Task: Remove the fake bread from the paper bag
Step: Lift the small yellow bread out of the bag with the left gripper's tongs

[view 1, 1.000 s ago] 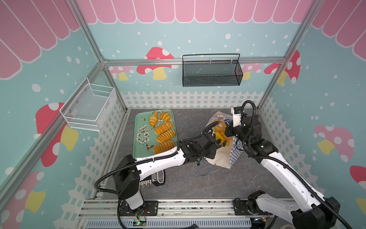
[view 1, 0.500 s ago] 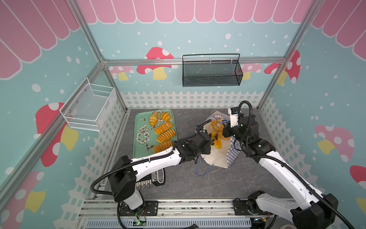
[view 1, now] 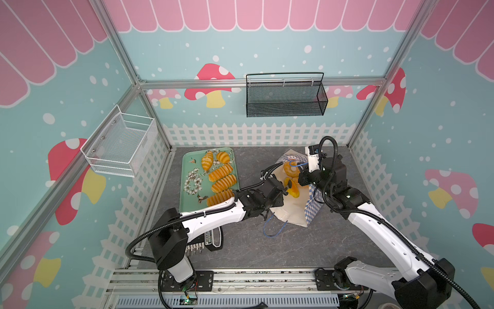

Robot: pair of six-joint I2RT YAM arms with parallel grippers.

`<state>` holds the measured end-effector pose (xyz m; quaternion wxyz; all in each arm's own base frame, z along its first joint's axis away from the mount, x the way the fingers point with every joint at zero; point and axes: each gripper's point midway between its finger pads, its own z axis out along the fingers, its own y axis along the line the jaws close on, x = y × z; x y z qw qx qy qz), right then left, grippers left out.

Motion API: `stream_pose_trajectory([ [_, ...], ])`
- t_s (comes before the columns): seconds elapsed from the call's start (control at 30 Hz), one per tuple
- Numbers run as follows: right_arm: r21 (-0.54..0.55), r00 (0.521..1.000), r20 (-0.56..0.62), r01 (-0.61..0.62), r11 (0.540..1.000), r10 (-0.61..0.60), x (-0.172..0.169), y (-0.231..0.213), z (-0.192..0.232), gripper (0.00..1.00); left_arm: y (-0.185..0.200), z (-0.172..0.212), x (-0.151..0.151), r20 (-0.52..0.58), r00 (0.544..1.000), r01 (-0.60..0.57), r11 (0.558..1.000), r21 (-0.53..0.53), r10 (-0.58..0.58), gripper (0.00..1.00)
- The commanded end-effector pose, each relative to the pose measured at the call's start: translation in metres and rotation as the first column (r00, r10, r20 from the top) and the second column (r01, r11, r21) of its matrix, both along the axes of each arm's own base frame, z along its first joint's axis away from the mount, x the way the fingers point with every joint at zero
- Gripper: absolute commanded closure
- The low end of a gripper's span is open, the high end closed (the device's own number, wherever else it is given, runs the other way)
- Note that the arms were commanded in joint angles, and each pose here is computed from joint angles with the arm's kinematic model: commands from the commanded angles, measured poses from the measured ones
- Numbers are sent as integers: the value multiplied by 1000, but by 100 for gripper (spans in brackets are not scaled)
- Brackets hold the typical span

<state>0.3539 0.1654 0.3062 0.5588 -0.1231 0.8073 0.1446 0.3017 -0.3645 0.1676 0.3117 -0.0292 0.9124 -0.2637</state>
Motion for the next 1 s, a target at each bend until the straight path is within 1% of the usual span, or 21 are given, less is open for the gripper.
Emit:
stream_pose_trajectory([
  [0.0, 31, 1000, 27, -15, 999, 14, 0, 6, 15, 100, -9, -14, 3, -57, 998, -39, 997, -66, 35, 66],
  [0.1, 32, 1000, 25, -15, 999, 14, -2, 6, 15, 100, -12, -24, 2, -89, 994, -64, 993, -98, 55, 65],
  [0.2, 29, 1000, 21, -11, 1000, 10, -3, 4, 16, 100, -20, -24, 2, -102, 994, -65, 985, -158, 50, 65],
  [0.3, 21, 1000, 25, 2, 1000, -3, -5, 1, 15, 100, -29, -11, 6, -64, 997, -49, 970, -240, 35, 66],
  [0.47, 20, 1000, 20, -1, 1000, 1, -4, 2, 14, 100, -35, 9, 10, -23, 1000, -15, 956, -291, 8, 72],
  [0.57, 21, 1000, 20, -2, 1000, 1, -2, 3, 14, 100, -34, 7, 11, -37, 999, -9, 957, -291, -2, 74],
  [0.7, 24, 1000, 23, -1, 1000, 0, -1, 4, 15, 100, -33, 4, 10, -48, 999, -5, 957, -291, -10, 85],
  [0.8, 14, 1000, 25, 4, 1000, -4, -1, 3, 16, 100, -30, 10, 9, -19, 1000, 18, 961, -277, -24, 92],
  [0.9, 1, 999, 28, 14, 1000, -14, 0, 1, 17, 100, -25, 23, 7, 23, 998, 54, 970, -237, -50, 99],
  [0.97, -8, 999, 31, 23, 1000, -23, 1, 0, 18, 100, -16, 33, 4, 56, 997, 70, 975, -210, -59, 100],
])
